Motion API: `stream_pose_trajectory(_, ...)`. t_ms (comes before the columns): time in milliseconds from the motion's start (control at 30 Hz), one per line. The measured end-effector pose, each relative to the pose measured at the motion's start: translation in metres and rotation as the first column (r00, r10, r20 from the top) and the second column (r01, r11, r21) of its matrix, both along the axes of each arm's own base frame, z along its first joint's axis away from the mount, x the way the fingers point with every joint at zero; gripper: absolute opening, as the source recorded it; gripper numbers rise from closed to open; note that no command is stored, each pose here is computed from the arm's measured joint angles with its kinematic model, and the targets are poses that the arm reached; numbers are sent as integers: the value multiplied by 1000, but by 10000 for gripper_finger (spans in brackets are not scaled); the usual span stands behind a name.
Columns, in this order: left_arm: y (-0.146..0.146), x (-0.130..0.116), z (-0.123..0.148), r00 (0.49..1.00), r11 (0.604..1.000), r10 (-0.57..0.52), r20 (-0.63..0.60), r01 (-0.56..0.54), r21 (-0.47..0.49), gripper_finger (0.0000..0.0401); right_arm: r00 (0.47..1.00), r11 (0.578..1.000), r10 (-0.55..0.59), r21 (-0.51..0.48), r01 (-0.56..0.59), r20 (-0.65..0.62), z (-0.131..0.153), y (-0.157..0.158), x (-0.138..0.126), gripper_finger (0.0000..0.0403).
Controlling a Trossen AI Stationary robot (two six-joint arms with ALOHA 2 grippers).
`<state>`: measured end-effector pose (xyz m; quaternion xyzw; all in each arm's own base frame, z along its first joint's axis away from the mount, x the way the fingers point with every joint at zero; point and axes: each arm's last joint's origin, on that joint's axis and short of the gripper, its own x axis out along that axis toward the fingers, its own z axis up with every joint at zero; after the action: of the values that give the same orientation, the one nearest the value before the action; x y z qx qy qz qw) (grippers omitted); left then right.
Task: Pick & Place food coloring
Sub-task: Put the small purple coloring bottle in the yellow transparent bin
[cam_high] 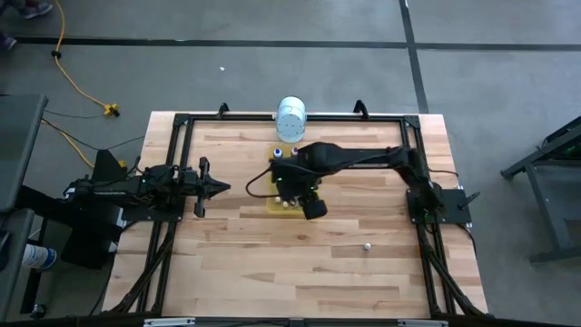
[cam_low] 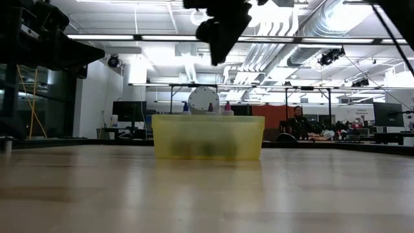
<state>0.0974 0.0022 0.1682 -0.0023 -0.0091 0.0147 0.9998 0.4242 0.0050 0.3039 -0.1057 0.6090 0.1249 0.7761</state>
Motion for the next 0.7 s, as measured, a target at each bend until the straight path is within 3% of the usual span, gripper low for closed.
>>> stream_pose_trajectory(300,0,0,0,1000,1000,0,0,0,0,0,998,997,-63,57,61,24,-1,13,-57,152)
stream_pose_trajectory(700,0,0,0,1000,1000,0,0,0,0,0,989,982,-137,139,127,62,-14,39,-165,154)
